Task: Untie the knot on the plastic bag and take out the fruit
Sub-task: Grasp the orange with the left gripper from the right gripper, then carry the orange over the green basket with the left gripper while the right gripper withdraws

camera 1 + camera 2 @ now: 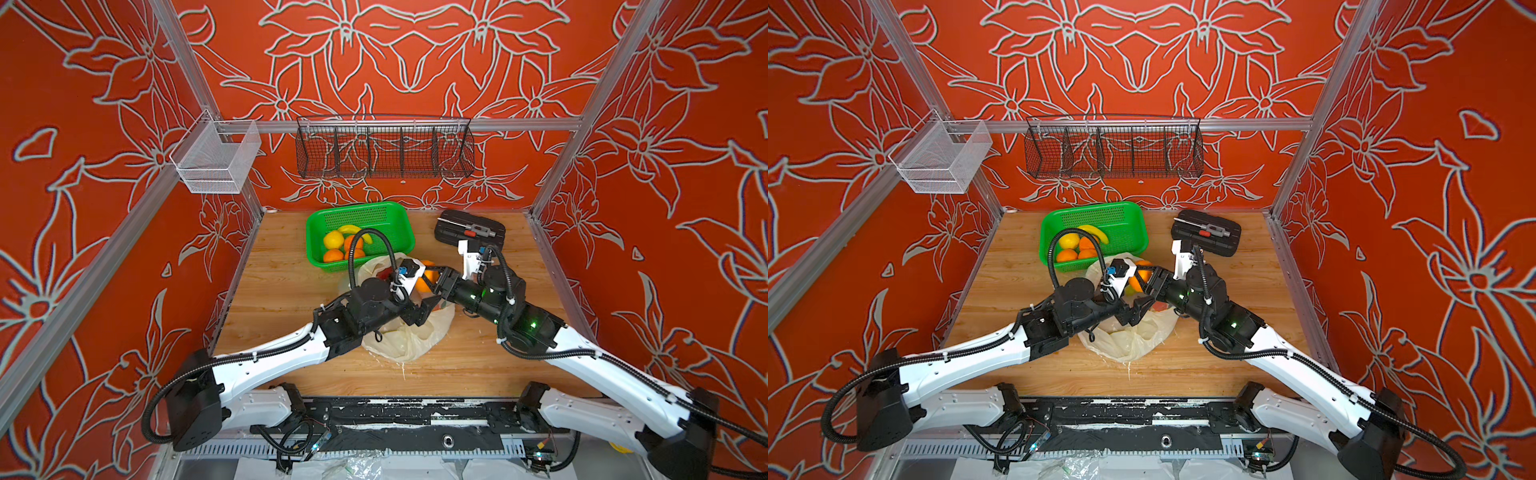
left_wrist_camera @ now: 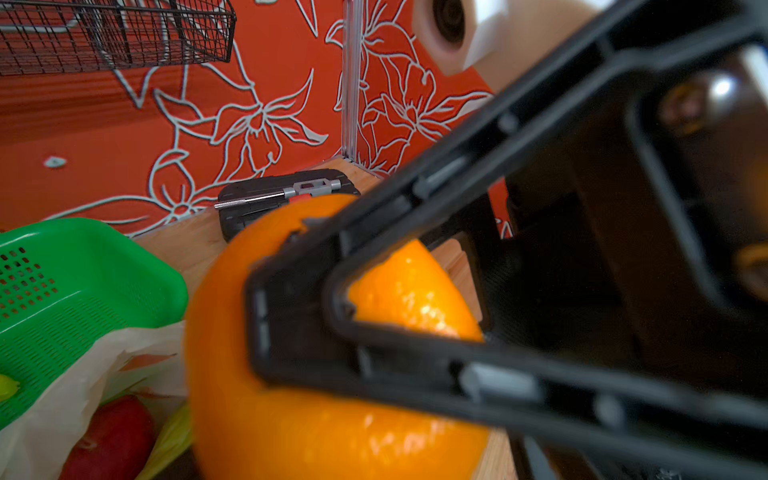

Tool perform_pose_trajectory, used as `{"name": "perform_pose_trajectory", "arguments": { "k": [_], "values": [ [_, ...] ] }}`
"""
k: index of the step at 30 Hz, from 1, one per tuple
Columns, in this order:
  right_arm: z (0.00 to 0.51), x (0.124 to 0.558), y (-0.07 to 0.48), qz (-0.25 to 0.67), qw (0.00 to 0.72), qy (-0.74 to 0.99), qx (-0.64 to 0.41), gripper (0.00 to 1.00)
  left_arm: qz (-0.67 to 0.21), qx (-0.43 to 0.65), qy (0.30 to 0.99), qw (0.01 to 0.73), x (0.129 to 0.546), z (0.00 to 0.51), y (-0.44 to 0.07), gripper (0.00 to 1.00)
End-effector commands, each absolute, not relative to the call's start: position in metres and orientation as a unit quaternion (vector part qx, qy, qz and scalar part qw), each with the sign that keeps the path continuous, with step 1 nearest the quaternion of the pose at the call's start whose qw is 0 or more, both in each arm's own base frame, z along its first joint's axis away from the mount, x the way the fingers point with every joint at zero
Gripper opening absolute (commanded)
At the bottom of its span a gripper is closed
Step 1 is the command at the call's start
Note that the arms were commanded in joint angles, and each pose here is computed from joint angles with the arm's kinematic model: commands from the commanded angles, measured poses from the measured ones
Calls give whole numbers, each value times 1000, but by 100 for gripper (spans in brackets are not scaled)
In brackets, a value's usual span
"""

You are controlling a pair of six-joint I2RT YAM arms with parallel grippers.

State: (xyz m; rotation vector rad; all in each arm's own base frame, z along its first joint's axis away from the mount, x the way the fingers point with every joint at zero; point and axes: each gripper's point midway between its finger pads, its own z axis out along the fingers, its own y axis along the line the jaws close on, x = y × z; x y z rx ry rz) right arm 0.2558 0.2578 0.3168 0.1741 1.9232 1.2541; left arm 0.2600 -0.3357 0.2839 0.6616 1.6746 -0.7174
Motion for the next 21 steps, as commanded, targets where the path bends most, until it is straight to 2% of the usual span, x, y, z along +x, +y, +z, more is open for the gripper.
{"name": "perform_pose_trajectory", "arguments": {
  "k": [1,6,12,21],
  "values": [
    [318,257,252,503,416,753,86,57,-319,228,683,617,273,320,-340,80],
    [319,255,245,494,424,754,85,57,-327,222,681,616,272,326,-346,77],
    [323,252,231,482,443,750,97,57,-316,204,677,632,269,331,-328,73],
    [326,247,248,533,400,739,98,56,-322,213,662,642,270,345,-336,68]
  ]
}}
